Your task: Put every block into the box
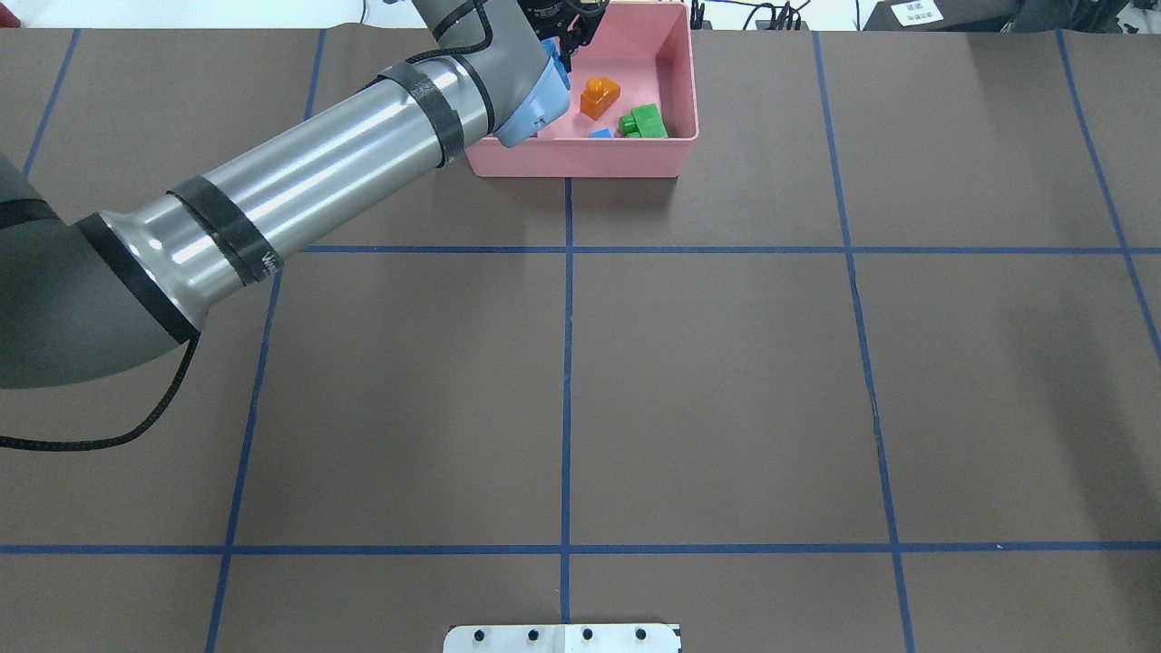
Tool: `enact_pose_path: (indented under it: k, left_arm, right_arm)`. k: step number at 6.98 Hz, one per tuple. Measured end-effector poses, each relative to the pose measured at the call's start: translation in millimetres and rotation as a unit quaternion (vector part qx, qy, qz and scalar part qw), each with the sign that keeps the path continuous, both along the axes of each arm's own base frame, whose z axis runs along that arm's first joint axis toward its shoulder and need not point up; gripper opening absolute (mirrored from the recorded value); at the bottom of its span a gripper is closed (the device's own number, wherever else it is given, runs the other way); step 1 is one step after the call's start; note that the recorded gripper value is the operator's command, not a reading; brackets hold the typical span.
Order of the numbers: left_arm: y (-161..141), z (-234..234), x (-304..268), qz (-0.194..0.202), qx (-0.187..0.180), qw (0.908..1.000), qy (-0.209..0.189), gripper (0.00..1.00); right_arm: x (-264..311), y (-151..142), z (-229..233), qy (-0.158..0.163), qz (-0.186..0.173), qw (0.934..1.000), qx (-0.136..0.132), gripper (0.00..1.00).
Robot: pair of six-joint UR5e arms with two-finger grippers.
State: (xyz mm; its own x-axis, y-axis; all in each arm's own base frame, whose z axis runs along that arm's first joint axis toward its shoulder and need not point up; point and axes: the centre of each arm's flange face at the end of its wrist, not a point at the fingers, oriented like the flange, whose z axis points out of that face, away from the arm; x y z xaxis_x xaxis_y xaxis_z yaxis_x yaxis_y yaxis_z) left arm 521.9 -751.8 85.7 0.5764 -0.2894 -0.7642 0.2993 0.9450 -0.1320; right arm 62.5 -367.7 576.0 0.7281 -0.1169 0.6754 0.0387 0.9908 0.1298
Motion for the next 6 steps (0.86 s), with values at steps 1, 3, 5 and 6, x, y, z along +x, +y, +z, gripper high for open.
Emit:
enact_pose_path:
  k: [1, 3, 5, 6]
  left_arm:
    - [1, -1, 0, 0.005, 0.000, 1.0000, 0.005, 1.00]
    - [5, -13, -3, 0.018, 0.011, 0.9996, 0.018, 1.00]
    - [25, -11, -29, 0.054, 0.033, 0.9971, 0.043, 1.00]
    - [41, 8, -56, 0.078, 0.047, 0.9953, 0.032, 1.00]
  right_arm:
    - [0, 0, 0, 0.000, 0.000, 1.0000, 0.000, 1.00]
    - [0, 0, 0, 0.000, 0.000, 1.0000, 0.000, 1.00]
    - [0, 0, 0, -0.001, 0.000, 1.0000, 0.001, 1.00]
    - [0, 0, 0, -0.001, 0.000, 1.0000, 0.001, 1.00]
